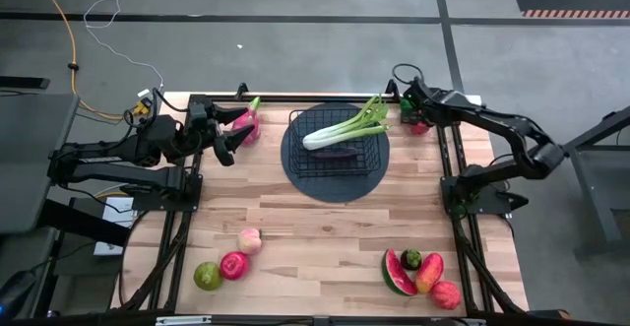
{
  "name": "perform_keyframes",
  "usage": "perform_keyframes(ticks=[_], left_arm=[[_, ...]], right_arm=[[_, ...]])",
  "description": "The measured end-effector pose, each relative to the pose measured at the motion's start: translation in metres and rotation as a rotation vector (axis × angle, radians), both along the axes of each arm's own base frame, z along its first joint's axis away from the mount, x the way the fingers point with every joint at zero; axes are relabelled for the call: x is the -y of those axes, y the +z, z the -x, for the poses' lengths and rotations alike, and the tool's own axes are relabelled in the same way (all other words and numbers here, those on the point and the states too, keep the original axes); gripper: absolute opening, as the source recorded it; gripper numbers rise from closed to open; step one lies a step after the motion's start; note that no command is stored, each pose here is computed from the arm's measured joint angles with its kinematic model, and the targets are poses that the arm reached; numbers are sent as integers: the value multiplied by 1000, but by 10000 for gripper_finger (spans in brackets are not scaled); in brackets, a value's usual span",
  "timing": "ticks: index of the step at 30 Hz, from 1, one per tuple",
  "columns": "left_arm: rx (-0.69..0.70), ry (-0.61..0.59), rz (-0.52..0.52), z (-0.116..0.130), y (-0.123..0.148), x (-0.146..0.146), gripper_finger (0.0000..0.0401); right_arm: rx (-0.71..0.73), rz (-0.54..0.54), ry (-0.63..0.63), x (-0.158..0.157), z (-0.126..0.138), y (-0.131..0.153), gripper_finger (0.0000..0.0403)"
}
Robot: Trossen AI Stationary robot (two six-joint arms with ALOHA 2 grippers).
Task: Build produce basket
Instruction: Put the bell pepper into the wire basket
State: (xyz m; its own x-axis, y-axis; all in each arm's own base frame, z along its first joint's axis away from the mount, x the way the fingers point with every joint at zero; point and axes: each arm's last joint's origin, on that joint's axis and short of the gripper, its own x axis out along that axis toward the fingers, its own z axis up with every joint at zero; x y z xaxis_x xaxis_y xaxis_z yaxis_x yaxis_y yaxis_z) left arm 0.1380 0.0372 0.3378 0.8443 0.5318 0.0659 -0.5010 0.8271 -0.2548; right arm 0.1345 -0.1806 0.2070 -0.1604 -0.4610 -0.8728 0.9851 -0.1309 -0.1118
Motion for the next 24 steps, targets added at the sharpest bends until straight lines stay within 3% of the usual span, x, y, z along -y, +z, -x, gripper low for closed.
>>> perform_keyframes(ticks=[9,14,24], left_arm=[[-2,6,-2,0,0,0,289],[-4,7,-6,0,0,0,289],[-12,8,-20,0,0,0,289]], right_arm=[[137,51,106,0,-4,14,272],[161,68,28,0,-3,15,272],[122,94,7,0,-1,15,274]])
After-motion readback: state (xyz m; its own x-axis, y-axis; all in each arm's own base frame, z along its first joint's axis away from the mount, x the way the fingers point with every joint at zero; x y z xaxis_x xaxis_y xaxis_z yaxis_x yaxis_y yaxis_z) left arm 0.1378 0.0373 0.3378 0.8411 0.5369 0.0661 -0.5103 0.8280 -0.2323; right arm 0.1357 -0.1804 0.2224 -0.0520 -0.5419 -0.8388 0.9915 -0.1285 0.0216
